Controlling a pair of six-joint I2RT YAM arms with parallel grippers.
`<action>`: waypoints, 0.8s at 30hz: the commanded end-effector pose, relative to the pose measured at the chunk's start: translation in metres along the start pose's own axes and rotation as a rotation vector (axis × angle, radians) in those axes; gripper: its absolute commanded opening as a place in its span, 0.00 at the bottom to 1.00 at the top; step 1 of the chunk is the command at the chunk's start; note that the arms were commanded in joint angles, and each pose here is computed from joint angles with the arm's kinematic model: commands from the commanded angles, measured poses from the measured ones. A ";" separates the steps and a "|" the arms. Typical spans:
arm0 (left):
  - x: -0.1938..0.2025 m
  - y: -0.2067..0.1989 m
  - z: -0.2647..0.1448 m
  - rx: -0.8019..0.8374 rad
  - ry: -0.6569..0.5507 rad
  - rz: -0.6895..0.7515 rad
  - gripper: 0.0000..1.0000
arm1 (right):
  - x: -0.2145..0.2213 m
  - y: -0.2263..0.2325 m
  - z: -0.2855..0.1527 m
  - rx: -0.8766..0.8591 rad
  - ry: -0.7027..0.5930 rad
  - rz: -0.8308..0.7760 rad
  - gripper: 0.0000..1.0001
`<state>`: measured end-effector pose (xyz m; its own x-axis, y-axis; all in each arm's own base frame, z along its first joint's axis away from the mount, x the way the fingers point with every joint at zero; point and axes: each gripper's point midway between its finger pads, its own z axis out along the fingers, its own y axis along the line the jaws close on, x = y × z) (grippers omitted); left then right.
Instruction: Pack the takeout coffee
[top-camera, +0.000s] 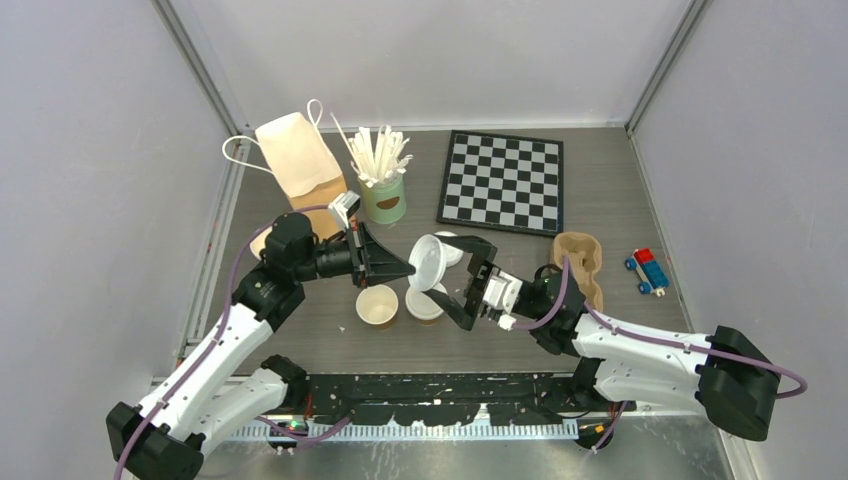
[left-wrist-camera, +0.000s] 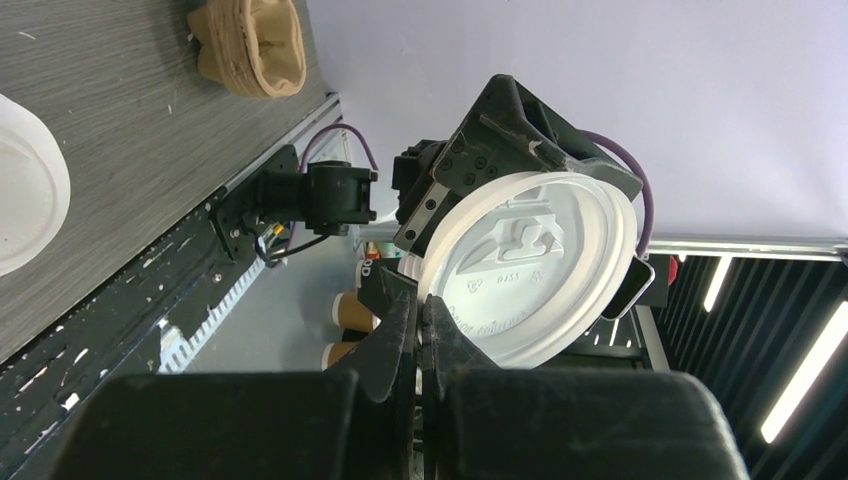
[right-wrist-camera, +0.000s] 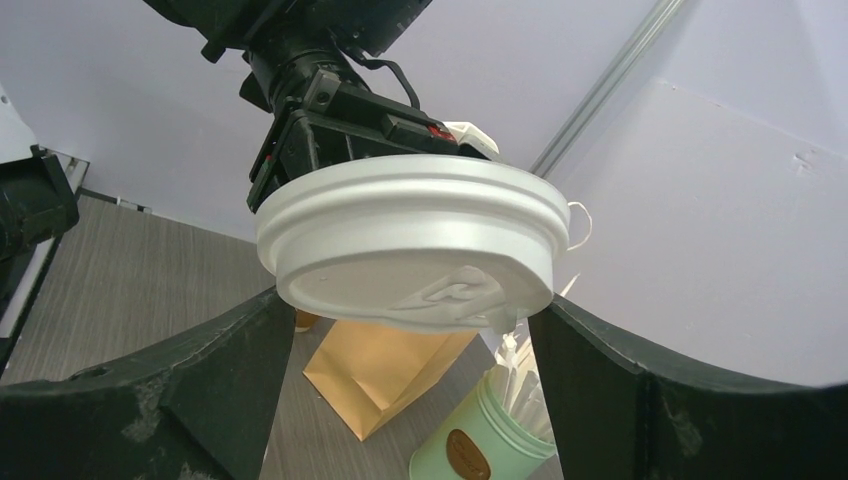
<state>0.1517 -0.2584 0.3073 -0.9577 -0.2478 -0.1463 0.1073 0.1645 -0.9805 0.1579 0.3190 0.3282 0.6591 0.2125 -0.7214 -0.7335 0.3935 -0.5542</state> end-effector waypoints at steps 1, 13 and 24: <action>-0.002 -0.006 0.000 0.030 -0.010 0.012 0.00 | -0.020 -0.011 -0.001 0.047 -0.069 -0.026 0.91; -0.005 -0.006 0.000 0.026 -0.034 0.000 0.00 | -0.020 -0.017 -0.010 0.089 -0.053 -0.039 0.93; -0.008 -0.002 0.001 0.015 -0.051 -0.017 0.00 | -0.024 -0.012 -0.010 0.063 -0.071 -0.037 0.93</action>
<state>0.1587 -0.2579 0.3008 -0.9507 -0.2889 -0.1130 0.0641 0.1734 -0.9828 0.1580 0.3064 0.3282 0.6640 0.2063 -0.7187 -0.7202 0.4347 -0.5407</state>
